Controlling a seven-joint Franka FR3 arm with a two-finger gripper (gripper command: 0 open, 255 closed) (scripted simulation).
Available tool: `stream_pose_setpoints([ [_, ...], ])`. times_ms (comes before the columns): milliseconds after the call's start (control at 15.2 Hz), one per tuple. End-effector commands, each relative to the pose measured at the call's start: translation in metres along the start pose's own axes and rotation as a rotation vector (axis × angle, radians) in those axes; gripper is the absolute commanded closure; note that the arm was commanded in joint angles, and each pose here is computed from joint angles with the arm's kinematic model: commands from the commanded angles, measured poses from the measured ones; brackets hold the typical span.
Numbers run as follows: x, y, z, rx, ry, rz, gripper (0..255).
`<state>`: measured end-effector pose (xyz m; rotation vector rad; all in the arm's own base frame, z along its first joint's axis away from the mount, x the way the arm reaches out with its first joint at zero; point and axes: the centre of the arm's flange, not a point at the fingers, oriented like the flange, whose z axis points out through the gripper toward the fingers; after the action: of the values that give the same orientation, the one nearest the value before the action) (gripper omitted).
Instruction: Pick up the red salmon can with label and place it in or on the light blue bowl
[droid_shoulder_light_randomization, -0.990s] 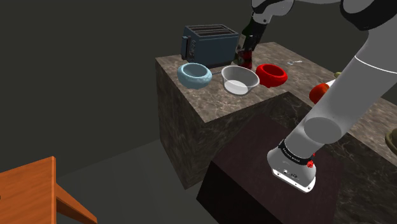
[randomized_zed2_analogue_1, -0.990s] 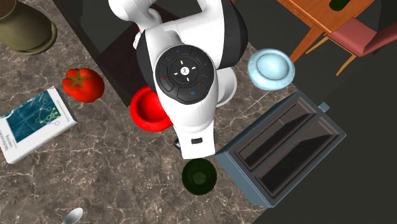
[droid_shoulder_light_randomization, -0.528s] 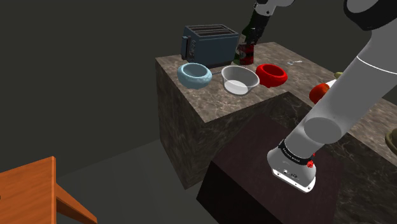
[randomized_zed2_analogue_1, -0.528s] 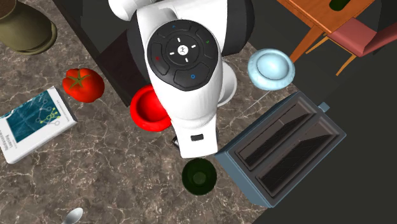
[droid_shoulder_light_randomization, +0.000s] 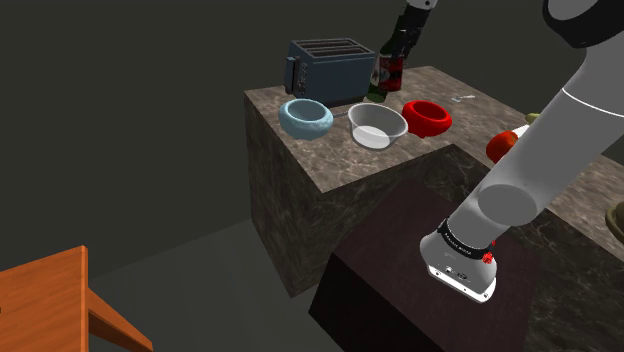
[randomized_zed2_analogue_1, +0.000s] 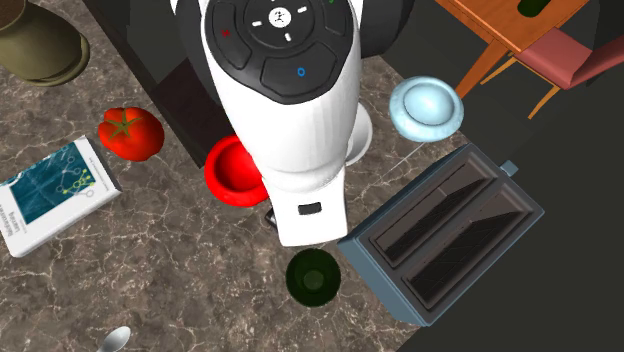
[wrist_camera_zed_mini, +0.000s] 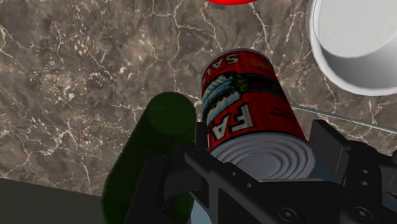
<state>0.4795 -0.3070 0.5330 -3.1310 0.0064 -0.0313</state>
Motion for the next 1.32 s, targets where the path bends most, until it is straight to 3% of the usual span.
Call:
stream_pose_setpoints([
  [0,0.0,0.0,-0.011,0.0,0.0,0.0,255],
  [726,0.001,-0.001,-0.065,0.0,0.0,0.0,255],
  [1254,0.016,-0.104,-0.078,0.0,0.0,0.0,255],
])
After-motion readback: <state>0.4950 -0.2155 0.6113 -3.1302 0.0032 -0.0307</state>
